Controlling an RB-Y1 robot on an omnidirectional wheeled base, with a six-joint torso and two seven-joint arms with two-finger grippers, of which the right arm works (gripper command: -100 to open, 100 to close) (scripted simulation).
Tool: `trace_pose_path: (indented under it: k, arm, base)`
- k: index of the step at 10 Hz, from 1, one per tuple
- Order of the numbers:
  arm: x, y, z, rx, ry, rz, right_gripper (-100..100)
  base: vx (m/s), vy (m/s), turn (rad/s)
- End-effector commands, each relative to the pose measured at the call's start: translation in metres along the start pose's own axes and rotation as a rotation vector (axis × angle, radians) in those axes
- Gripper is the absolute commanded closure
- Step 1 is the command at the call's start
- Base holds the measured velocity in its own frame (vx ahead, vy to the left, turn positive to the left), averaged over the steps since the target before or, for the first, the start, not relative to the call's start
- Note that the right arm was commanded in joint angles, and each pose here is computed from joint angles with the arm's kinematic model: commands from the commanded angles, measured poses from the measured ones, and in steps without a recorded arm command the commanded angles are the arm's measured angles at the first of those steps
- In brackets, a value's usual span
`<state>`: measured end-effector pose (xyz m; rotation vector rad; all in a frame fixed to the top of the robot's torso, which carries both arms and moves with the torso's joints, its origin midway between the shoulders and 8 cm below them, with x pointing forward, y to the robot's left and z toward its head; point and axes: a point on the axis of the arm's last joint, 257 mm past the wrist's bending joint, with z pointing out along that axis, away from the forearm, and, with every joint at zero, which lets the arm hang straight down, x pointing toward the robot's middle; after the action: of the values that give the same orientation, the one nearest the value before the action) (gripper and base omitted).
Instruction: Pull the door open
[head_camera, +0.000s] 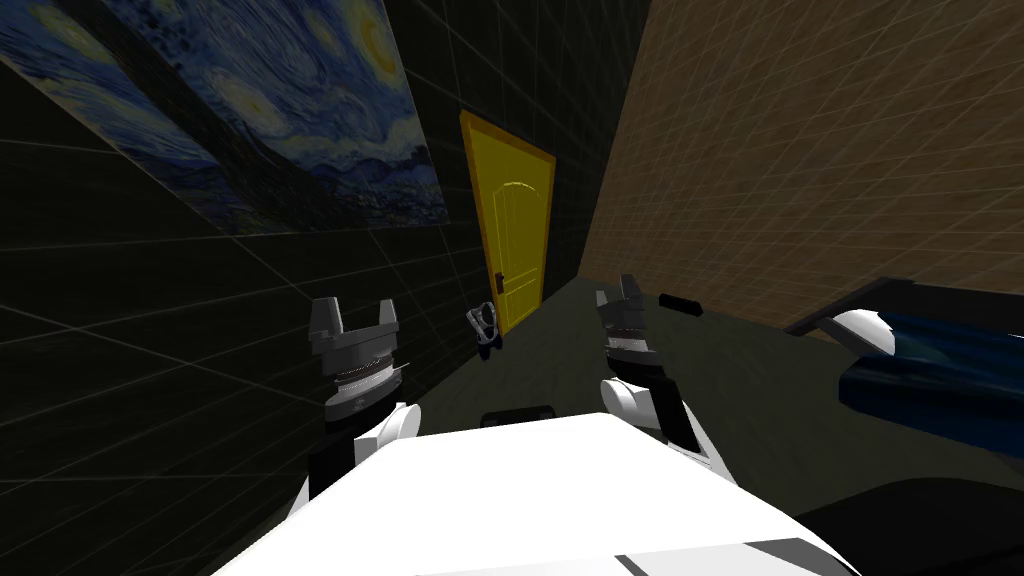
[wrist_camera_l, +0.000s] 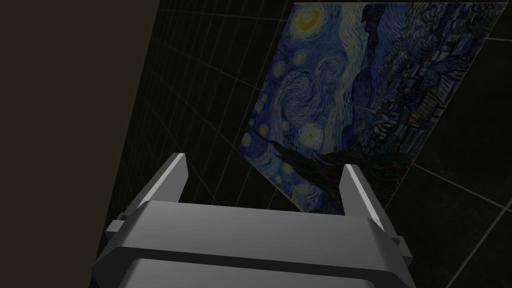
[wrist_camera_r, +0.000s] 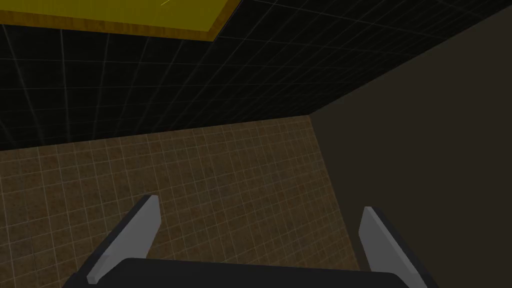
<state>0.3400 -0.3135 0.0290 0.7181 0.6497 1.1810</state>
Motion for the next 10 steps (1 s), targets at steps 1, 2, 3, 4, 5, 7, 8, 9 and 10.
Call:
trace_pose_path:
  k: [1,2,3,4,5,7,8,9,10]
  arm:
    - [0.006,-0.012,0.0006,0.015,0.018,-0.037,-100]
    - [0.008,-0.016,0.0008,0.019,0.024,-0.049,-100]
    - [0.012,-0.024,0.001,0.029,0.036,-0.075,-100]
    - [0.015,-0.029,0.0012,0.035,0.044,-0.092,-100]
    - [0.018,-0.035,0.0013,0.041,0.052,-0.109,-100]
    - [0.027,-0.053,0.0016,0.061,0.08,-0.167,-100]
    - [0.031,-0.06,0.0016,0.068,0.091,-0.189,-100]
    - [0.034,-0.067,0.0016,0.075,0.102,-0.211,-100]
    - [0.038,-0.074,0.0015,0.082,0.113,-0.233,-100]
  base:
    - [0.055,-0.014,0.059]
    - [0.07,-0.033,0.058]
    - [0.078,-0.026,0.053]
    - [0.085,-0.021,0.045]
    - [0.067,-0.03,0.043]
    - [0.071,-0.034,0.056]
    - [0.092,-0.034,0.081]
    - [0.085,-0.037,0.05]
    - [0.076,-0.042,0.057]
